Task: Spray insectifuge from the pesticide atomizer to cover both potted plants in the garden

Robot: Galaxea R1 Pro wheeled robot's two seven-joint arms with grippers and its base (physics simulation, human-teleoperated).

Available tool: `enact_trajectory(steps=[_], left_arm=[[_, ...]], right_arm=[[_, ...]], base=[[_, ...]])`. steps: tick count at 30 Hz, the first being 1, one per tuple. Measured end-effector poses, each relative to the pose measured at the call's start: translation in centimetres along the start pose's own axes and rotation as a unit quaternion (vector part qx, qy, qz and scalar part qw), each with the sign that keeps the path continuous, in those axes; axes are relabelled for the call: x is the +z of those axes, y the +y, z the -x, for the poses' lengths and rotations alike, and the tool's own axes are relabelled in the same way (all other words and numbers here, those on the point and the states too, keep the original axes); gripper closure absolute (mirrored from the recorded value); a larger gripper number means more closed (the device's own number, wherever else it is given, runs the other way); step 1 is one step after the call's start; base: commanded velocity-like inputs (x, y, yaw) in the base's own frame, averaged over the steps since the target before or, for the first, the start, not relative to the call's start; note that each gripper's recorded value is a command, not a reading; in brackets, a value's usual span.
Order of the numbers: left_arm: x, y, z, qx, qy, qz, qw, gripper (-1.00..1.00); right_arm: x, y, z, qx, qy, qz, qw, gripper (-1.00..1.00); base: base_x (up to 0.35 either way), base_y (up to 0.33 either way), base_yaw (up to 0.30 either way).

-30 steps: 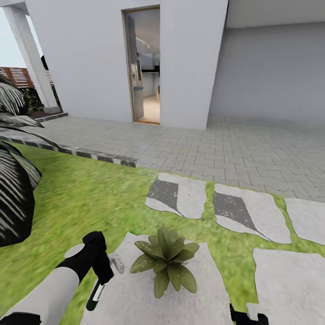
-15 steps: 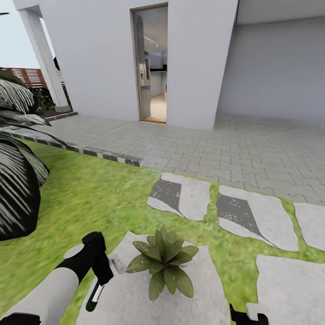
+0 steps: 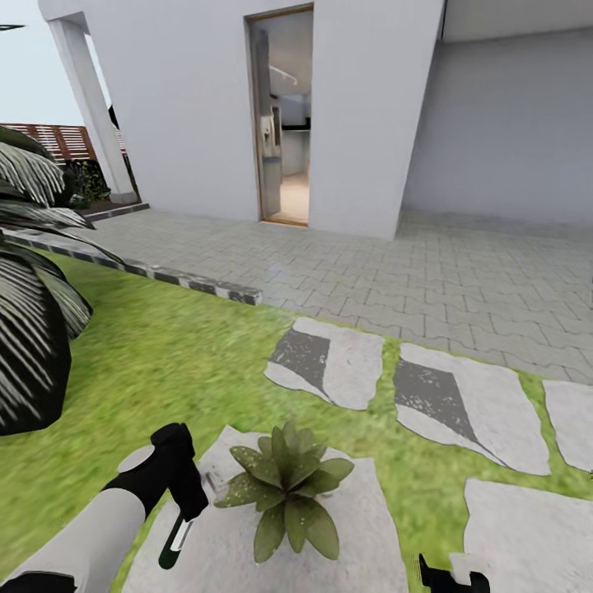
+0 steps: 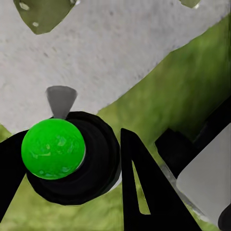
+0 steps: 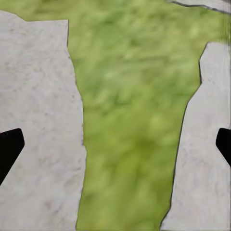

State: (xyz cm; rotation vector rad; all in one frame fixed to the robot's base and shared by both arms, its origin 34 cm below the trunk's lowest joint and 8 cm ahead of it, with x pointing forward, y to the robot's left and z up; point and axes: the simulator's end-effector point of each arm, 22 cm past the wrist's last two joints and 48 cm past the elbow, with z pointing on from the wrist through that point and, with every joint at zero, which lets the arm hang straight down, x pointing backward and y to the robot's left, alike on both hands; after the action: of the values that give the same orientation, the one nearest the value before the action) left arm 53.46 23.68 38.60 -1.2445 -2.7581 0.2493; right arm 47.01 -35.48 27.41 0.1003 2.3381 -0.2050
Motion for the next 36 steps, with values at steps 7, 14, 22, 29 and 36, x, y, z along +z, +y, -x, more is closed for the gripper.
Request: enact_trajectory(steps=[7,14,22,29,36], left_arm=[[0.0,-0.1,0.1,0.001,-0.001,-0.001,1.0,1.0],[0.0,-0.1,0.2,0.0,-0.002,-0.001,1.0,1.0],[-0.9,-0.1,1.3,0.004,-0.009,0.001,0.9999,1.0],[-1.1,-1.0,1.2,-0.003,-0.003,-0.019,0.9998,1.0],[-1.4,-1.0,1.7,-0.001,-0.006,-0.018,0.9998,1.0]], right_arm=[[0.0,0.0,0.0,0.0,0.0,0.0,1.0,-1.0],[0.0,0.0,0.0,0.0,0.0,0.0,1.0,-1.0],[0.0,0.0,0.0,0.0,0.0,0.0,1.0,-1.0],[0.0,0.0,0.0,0.0,0.0,0.0,1.0,-1.0],[0.0,0.0,0.0,0.0,-0.001,0.0,1.0,-1.0]], base=[[-0.046,-0.272,0.104],[-0.157,-0.258,0.272],[-0.04,-0.112,0.261],[0.0,-0.001,0.035],[0.123,-0.083,0.195]])
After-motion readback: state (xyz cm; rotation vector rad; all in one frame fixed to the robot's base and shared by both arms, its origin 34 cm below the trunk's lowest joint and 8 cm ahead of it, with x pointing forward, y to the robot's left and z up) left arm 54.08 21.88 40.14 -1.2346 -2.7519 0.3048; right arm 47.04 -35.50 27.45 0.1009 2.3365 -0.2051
